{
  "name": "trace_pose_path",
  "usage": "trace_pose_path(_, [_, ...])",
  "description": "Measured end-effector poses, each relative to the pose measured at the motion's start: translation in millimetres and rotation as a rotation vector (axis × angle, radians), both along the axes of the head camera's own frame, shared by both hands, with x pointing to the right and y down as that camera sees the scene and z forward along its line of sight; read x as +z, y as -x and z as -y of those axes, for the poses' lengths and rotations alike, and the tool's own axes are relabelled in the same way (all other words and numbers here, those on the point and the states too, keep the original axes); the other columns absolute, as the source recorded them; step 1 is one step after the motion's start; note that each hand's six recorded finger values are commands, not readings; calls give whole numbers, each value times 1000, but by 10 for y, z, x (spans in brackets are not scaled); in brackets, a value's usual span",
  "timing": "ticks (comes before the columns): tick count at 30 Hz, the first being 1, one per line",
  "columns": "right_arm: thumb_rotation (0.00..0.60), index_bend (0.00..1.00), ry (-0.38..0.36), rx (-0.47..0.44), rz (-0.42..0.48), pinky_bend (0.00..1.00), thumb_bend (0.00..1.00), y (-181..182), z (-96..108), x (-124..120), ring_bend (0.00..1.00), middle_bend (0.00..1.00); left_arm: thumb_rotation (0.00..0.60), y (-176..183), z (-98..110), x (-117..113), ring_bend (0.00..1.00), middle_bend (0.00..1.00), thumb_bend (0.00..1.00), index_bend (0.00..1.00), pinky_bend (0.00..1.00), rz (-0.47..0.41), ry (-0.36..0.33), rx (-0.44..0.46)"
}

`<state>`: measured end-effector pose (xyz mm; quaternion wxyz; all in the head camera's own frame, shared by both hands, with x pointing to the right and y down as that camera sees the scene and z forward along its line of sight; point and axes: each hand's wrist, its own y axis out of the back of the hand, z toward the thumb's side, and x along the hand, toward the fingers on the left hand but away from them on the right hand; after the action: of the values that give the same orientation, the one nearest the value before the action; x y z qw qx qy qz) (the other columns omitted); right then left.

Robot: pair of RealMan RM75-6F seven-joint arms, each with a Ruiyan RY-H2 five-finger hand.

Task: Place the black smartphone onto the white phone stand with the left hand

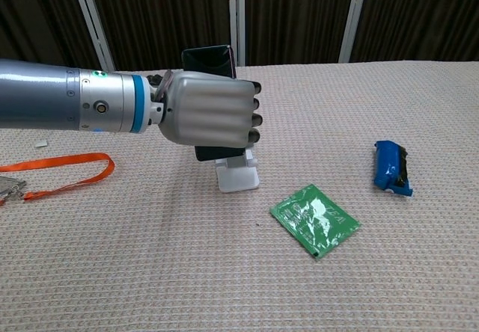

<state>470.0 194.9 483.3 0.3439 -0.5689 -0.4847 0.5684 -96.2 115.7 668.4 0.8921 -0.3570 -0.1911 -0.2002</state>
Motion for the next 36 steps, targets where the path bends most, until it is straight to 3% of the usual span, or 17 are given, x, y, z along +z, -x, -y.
trace_pose_path(14, [600,0,-12,22,5,0,0,-57,9,-29,0,0,600,-136,-44,85,405,336,0,483,385,-9,13,-7])
trace_pose_path(18, [600,0,-14,20,6,0,0,-49,6,-37,0,0,600,-169,-78,119,347,277,0,450,357,-1,8,8])
trace_pose_path(23, [600,0,-14,21,7,0,0,-44,-2,-34,0,0,600,-176,-93,160,239,162,0,358,301,34,-32,42])
trace_pose_path(25, [600,0,-14,19,6,0,0,-40,-2,-35,0,0,600,-186,-89,156,169,86,0,267,271,38,-44,41])
trace_pose_path(27, [600,0,-15,18,6,0,0,-37,-4,-35,0,0,600,-192,-83,147,55,8,0,109,211,38,-51,37])
trace_pose_path(29, [600,0,-14,17,7,0,0,-34,-4,-35,0,0,600,-195,-80,132,6,0,0,24,157,35,-54,28])
trace_pose_path(36, [600,0,-15,11,14,0,0,-16,-5,-39,0,0,600,-174,-34,-2,0,0,0,0,67,6,-64,-6])
